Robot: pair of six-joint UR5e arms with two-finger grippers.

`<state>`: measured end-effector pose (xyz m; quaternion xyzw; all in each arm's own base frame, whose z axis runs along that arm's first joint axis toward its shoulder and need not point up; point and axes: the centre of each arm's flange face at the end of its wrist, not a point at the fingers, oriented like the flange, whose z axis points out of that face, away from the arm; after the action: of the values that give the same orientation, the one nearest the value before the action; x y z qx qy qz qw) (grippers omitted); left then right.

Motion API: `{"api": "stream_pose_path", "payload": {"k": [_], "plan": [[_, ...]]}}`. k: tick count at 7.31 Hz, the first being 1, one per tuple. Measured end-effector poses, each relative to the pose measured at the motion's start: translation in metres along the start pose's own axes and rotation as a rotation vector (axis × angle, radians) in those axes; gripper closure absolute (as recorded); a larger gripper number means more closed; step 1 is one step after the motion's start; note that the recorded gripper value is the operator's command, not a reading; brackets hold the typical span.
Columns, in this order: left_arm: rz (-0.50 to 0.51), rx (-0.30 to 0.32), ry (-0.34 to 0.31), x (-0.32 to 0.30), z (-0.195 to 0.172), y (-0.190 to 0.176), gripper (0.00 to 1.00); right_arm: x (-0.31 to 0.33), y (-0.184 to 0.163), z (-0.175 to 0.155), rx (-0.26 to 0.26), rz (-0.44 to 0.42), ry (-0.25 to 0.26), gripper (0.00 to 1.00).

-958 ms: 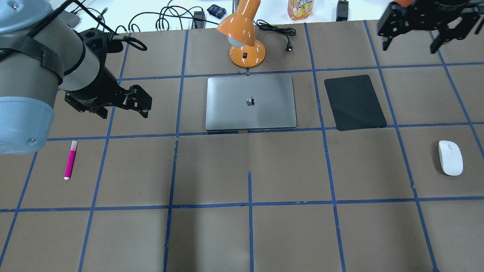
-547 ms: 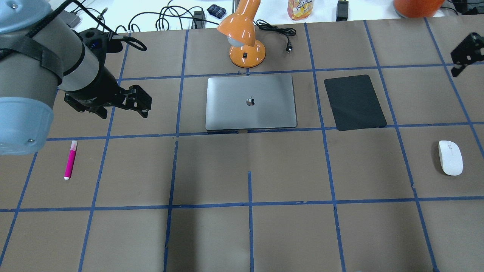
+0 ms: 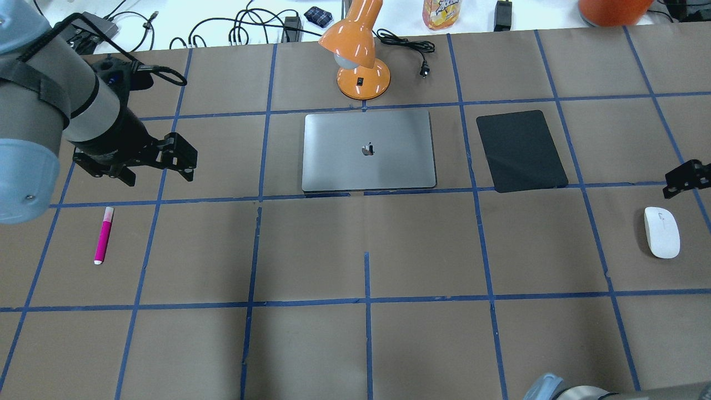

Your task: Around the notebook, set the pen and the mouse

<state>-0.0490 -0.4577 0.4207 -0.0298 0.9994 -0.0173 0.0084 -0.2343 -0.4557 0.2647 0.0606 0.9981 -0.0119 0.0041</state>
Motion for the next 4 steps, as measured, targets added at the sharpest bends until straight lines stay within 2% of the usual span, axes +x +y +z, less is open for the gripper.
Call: {"api": "stream_pose_path", "payload": {"k": [2,4], "plan": [[-0.040,-0.042,-0.003,-0.064,0.019,-0.002,0.00,0.006,0.009,0.052,-0.018,-0.009,-0.020,0.00],[-0.128,-0.102,-0.039,-0.134,0.041,0.002,0.00,0.009,0.010,0.073,-0.043,-0.010,-0.031,0.02]]}}
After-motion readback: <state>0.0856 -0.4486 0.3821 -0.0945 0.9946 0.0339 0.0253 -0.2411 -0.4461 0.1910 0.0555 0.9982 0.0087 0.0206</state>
